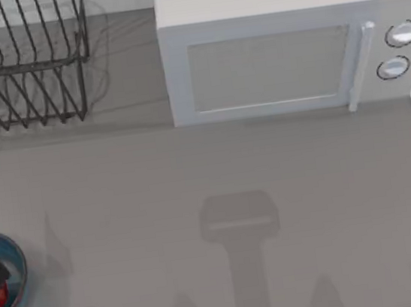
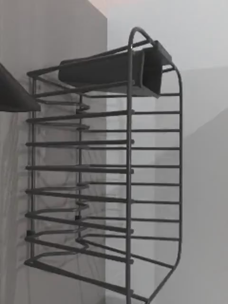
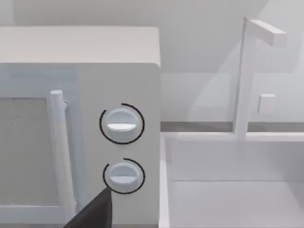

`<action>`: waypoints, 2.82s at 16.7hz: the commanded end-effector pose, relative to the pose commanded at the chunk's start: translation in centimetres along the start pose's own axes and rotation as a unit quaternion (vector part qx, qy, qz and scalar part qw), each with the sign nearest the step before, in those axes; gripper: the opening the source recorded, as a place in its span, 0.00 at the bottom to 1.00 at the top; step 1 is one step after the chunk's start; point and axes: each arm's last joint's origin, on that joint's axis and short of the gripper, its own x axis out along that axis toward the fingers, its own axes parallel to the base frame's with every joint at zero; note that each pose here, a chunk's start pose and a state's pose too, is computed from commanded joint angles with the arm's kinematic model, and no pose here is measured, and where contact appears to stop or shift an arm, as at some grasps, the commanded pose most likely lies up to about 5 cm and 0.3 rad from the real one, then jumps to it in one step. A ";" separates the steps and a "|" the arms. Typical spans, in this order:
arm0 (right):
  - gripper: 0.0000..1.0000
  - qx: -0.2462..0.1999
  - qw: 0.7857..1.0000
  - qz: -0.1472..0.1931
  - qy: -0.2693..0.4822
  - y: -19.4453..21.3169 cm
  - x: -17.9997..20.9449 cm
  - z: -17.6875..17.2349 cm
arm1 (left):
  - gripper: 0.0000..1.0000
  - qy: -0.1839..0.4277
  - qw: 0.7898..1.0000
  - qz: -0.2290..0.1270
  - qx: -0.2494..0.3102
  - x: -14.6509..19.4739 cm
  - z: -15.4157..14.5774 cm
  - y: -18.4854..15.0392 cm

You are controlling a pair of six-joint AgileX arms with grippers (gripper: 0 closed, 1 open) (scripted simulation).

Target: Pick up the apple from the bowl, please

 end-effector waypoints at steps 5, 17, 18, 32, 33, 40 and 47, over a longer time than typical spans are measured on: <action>1.00 0.000 1.000 0.000 0.000 0.0 0.0 0.0 | 1.00 0.000 1.000 0.000 0.000 0.0 0.0 0.0; 1.00 0.000 1.000 0.000 0.000 0.0 0.0 0.0 | 1.00 0.000 1.000 0.000 0.000 0.0 0.0 0.0; 1.00 0.000 1.000 0.000 0.000 0.0 0.0 0.0 | 1.00 0.000 1.000 0.000 0.000 0.0 0.0 0.0; 1.00 0.000 1.000 0.000 0.000 0.0 0.0 0.0 | 1.00 0.196 0.981 0.000 0.003 1.6 3.5 0.1; 1.00 0.000 1.000 0.000 0.000 0.0 0.0 0.0 | 1.00 0.240 0.971 -0.001 0.004 2.2 4.0 0.1; 1.00 0.000 1.000 0.000 0.000 0.0 0.0 0.0 | 1.00 0.543 0.840 -0.004 0.006 9.3 5.6 0.2; 1.00 0.000 1.000 0.000 0.000 0.0 0.0 0.0 | 1.00 0.700 0.714 -0.007 0.007 14.6 4.0 0.3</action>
